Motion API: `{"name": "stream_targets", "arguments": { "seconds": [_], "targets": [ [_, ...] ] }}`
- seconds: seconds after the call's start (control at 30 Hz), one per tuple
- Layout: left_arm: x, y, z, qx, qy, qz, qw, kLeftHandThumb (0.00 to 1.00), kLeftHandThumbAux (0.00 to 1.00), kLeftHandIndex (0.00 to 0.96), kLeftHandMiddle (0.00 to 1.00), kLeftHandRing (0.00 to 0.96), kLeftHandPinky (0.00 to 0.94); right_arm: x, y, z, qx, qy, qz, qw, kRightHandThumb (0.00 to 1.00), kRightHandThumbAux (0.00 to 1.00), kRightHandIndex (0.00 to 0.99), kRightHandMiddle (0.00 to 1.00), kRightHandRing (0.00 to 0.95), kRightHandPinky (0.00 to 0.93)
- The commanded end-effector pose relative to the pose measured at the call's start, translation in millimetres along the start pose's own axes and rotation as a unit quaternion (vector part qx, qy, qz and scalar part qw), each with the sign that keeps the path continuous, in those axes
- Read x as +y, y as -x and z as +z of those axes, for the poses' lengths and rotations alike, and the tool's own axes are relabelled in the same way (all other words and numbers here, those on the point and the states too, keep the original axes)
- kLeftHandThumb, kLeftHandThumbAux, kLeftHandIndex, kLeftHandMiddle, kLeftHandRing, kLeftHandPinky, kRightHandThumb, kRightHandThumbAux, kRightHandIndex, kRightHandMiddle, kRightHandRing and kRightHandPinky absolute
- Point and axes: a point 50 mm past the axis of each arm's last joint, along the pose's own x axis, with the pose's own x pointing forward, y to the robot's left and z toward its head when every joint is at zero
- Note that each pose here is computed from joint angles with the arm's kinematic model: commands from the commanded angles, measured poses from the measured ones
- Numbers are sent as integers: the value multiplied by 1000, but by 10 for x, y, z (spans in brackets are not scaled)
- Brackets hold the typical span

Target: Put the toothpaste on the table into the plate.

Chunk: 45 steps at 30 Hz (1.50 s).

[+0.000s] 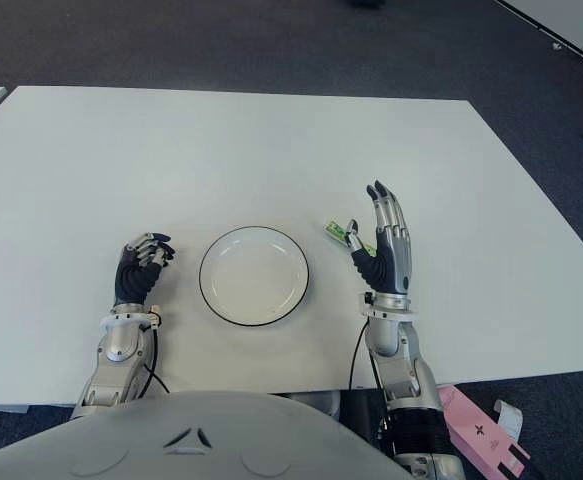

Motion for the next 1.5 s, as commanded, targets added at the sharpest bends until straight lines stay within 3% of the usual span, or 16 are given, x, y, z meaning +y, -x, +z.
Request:
{"name": "stream_targets", "arguments": {
  "seconds": [0.03, 0.47, 0.77, 0.97, 1.23, 1.5],
  "targets": [
    [-13, 72, -166, 51, -11, -5, 999, 701, 721, 430, 554, 547, 524, -11, 9, -56, 45, 21, 39, 998, 610, 258, 0, 0, 0, 0],
    [-9, 91, -162, 49, -11, -3, 999, 703, 720, 429, 537, 530, 514, 38, -47, -133, 96, 87, 107, 986, 556, 150, 0, 0, 0, 0],
    [-18, 97, -151, 45, -5, 0, 999, 705, 720, 429, 536, 532, 525, 252, -119, -437, 152, 163, 206, 953, 575, 120, 0, 0, 0, 0],
    [-15, 108, -154, 44, -9, -1, 999, 702, 721, 429, 545, 540, 530, 288, -114, -428, 156, 199, 254, 934, 608, 117, 0, 0, 0, 0],
    [-12, 121, -171, 50, -6, -4, 999, 702, 721, 429, 552, 548, 531, 363, -107, -453, 163, 197, 277, 926, 615, 113, 0, 0, 0, 0],
    [-14, 137, -166, 46, -4, 0, 999, 703, 721, 430, 546, 539, 517, 442, -76, -603, 167, 187, 291, 924, 624, 102, 0, 0, 0, 0]
  ]
}}
